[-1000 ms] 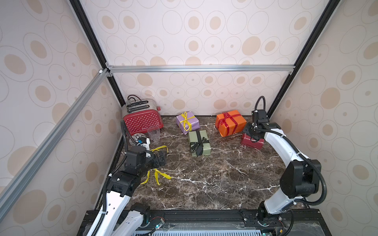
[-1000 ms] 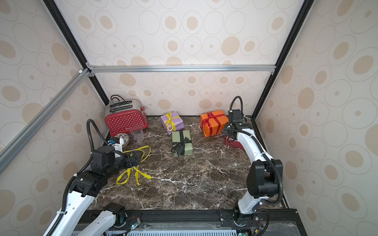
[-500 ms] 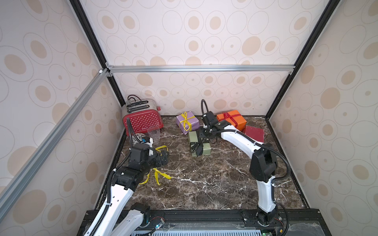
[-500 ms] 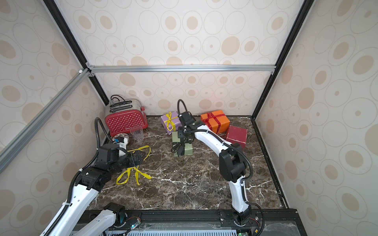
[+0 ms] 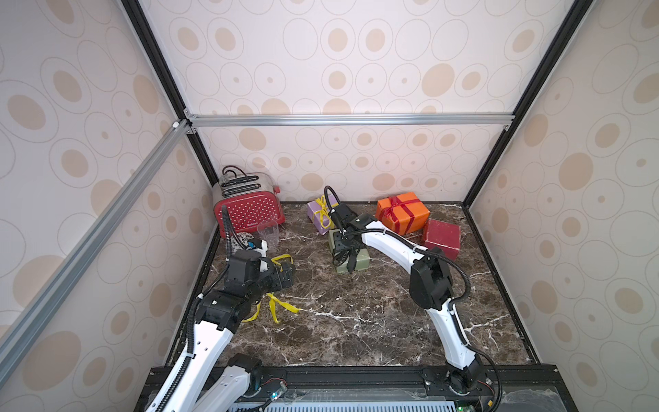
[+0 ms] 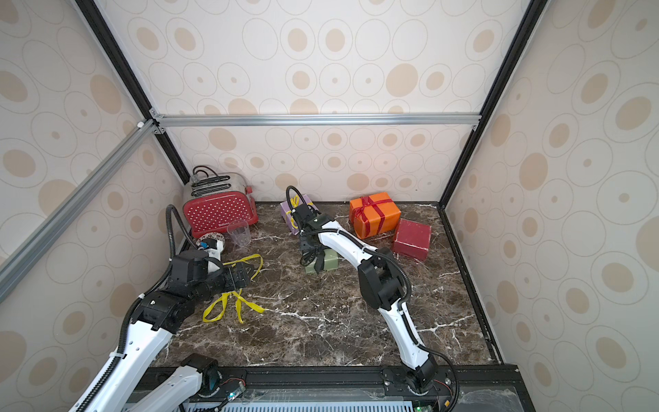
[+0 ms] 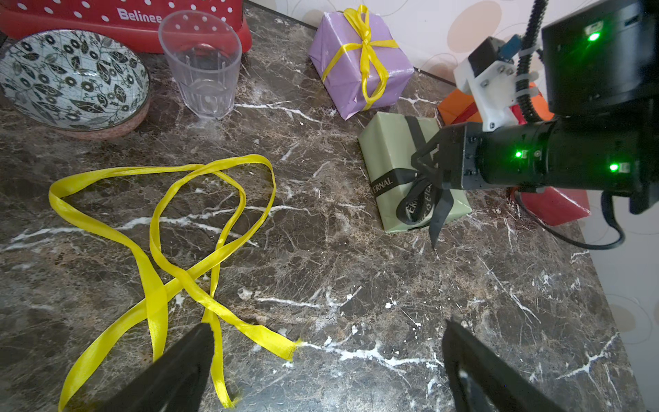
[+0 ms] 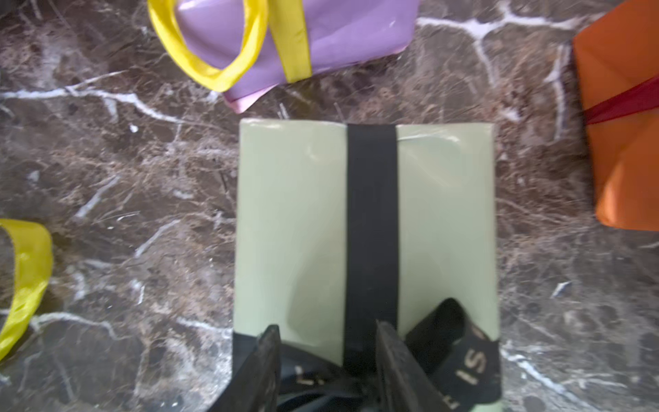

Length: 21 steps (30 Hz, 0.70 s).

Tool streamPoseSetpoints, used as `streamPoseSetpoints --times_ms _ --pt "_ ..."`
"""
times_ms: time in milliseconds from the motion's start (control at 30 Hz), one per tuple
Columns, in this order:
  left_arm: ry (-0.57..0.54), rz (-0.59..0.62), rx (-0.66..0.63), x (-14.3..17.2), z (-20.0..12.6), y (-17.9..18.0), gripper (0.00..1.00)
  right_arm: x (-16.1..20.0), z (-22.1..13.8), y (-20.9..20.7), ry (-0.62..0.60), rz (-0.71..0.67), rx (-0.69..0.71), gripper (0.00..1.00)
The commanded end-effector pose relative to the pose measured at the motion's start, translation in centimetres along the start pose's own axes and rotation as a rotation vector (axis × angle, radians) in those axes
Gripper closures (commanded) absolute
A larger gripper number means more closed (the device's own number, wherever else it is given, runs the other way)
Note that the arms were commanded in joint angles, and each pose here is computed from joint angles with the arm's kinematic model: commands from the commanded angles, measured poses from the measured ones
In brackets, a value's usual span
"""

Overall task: Untie the ribbon bows on the gift boxes
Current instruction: Move the gift box to the center of the board.

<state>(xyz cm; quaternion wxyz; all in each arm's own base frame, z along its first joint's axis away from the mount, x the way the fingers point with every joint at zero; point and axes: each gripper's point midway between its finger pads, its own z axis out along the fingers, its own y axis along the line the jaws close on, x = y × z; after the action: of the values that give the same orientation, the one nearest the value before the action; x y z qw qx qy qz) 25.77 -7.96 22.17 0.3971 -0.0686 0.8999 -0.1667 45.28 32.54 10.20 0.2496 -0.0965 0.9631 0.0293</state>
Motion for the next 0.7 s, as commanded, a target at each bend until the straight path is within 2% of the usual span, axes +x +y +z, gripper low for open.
streamPoseSetpoints --times_ms 0,167,400,467,533,600,667 --pt "0.005 0.019 0.003 0.1 0.0 -0.1 0.01 0.7 0.8 -1.3 0.024 -0.024 0.072 0.55" --pt "0.008 0.018 0.007 0.2 0.1 -0.2 0.01 -0.3 1.4 -2.2 0.008 0.012 0.064 0.54" --pt "0.003 0.018 0.008 0.0 0.1 -0.2 0.01 -0.3 3.4 -2.2 0.071 0.010 0.018 0.55" --pt "0.004 0.019 0.007 0.1 0.1 -0.2 0.01 0.3 4.0 -2.4 0.110 0.009 0.027 0.59" --pt "0.004 0.020 0.005 0.1 0.1 -0.2 0.01 1.0 4.3 -1.9 0.140 -0.002 0.003 0.68" --pt "0.002 0.019 0.004 0.1 0.1 -0.1 0.01 1.4 4.3 -1.7 0.152 -0.006 -0.007 0.70" --pt "0.003 0.020 0.004 0.0 0.1 -0.2 0.01 1.8 4.2 -1.6 0.156 -0.012 -0.009 0.77"
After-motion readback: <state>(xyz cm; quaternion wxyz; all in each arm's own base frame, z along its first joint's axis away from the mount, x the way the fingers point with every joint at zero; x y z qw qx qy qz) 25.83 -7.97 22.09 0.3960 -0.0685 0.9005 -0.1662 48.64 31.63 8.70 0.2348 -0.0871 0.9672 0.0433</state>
